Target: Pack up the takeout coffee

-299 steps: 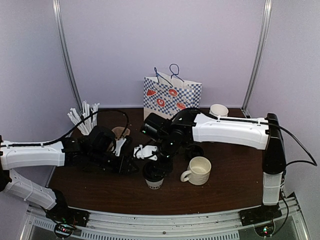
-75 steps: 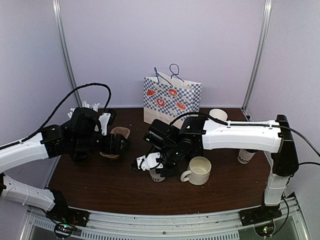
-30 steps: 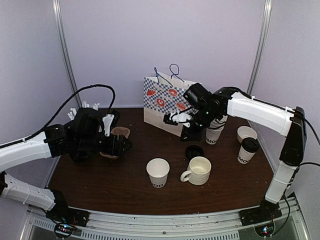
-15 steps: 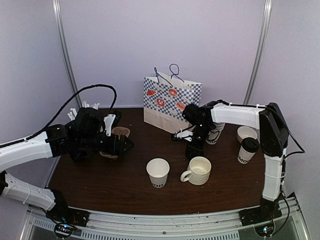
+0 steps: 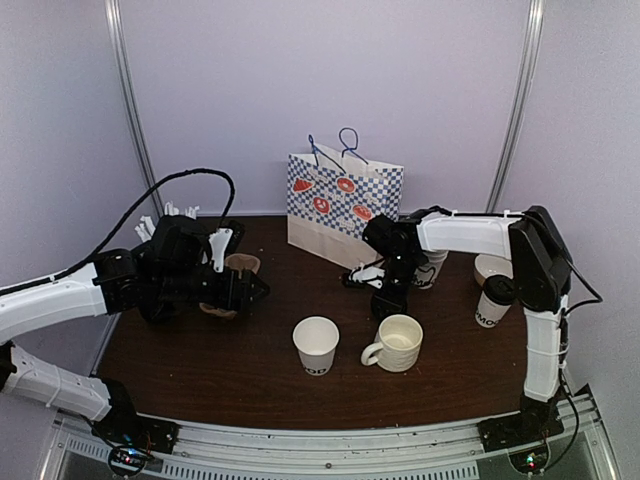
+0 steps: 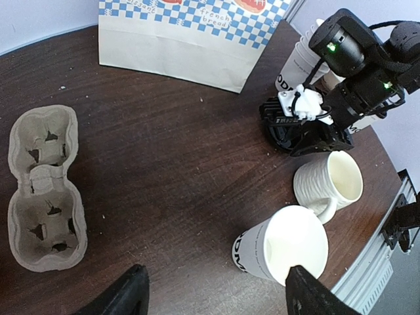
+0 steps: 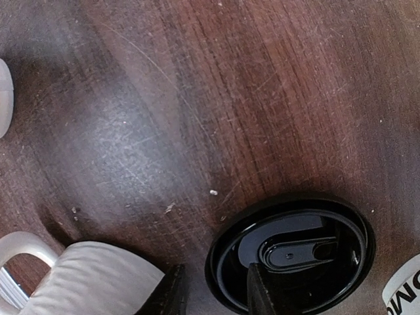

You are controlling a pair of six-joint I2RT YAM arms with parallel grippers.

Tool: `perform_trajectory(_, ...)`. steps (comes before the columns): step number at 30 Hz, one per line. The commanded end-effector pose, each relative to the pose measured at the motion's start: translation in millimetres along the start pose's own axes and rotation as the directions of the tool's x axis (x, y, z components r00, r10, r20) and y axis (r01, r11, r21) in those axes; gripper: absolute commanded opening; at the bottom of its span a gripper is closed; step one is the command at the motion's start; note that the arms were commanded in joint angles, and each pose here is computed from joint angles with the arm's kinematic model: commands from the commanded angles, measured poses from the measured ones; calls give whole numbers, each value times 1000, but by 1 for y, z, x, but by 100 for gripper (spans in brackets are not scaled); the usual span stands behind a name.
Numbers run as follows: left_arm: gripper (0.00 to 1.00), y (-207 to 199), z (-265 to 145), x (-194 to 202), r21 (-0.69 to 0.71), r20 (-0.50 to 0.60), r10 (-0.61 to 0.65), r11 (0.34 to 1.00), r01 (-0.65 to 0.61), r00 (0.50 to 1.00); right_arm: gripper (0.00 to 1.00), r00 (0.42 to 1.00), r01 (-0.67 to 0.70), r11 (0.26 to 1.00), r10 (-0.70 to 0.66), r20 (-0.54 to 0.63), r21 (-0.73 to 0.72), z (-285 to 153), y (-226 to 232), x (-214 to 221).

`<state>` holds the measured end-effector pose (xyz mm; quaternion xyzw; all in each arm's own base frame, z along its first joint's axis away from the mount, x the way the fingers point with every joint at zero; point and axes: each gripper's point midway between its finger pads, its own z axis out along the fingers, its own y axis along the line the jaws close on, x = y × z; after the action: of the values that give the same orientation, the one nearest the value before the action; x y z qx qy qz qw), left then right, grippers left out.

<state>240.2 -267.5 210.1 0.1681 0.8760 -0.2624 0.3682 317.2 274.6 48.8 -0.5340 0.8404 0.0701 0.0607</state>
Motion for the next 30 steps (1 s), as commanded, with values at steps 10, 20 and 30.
perform_trajectory(10, 75, -3, 5, -5, 22, 25, -3, 1000, 2, 1000, 18, 999, -23, 994, 27, -29, 111, 16, -22, -1)
perform_trajectory(20, 75, -4, 5, -6, 26, 32, 5, 1000, -6, 999, 0, 999, -23, 991, 17, 50, 131, -16, -21, -12)
perform_trajectory(30, 75, -30, 12, -19, 158, 104, 87, 982, -102, 991, 0, 964, -31, 998, 46, 261, -63, -93, 20, -46)
